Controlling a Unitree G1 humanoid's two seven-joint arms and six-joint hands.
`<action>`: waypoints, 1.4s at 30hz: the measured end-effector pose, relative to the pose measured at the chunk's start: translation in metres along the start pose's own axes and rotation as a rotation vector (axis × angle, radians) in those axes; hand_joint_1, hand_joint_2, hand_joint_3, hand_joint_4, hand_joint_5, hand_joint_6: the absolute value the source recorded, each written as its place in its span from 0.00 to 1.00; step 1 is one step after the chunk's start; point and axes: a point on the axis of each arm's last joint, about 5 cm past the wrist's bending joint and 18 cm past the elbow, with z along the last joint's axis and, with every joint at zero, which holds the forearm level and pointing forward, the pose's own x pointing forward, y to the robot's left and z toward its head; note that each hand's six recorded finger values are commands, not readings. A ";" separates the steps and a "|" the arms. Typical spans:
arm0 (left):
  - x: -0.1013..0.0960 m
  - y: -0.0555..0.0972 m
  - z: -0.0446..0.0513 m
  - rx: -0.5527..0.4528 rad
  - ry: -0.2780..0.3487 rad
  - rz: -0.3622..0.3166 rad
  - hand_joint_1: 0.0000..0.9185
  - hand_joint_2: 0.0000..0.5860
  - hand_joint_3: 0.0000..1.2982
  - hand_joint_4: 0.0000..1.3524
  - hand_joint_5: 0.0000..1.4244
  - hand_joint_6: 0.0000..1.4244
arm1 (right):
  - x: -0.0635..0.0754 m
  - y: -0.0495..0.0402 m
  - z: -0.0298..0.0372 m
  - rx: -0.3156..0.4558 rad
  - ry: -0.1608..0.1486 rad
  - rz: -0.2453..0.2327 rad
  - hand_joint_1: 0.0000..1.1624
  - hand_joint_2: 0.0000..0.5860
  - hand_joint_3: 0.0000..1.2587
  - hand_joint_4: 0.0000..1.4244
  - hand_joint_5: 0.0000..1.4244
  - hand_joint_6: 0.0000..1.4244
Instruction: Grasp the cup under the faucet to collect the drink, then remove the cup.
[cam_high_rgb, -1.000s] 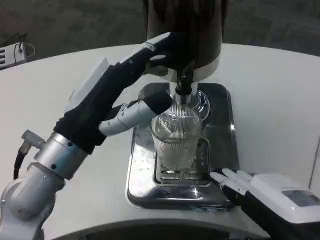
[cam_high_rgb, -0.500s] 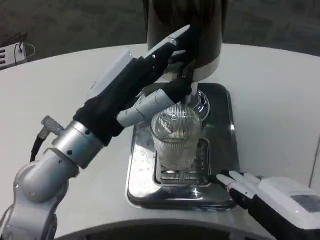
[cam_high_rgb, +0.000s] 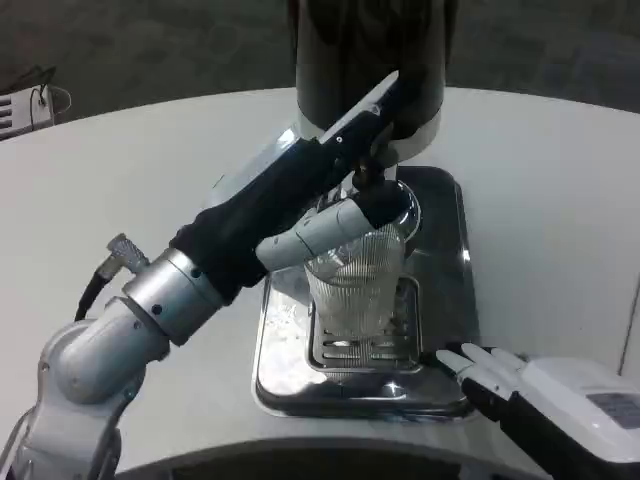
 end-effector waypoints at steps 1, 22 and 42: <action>0.000 0.000 0.0001 0.004 0.002 -0.003 0.00 0.08 0.00 0.00 0.03 0.09 | 0.000 0.0000 -0.0001 0.001 0.001 0.000 0.43 0.77 0.05 0.00 0.00 0.00; 0.016 0.006 0.0015 0.163 -0.009 -0.153 0.00 0.04 0.00 0.00 0.01 0.07 | 0.003 0.0000 -0.0051 0.167 0.031 -0.023 0.42 0.72 0.03 0.00 0.03 0.01; 0.018 0.010 0.0018 0.221 -0.011 -0.189 0.00 0.00 0.00 0.00 0.01 0.07 | 0.026 0.0190 -0.0349 0.612 0.076 -0.227 0.65 0.40 0.00 0.00 0.06 0.06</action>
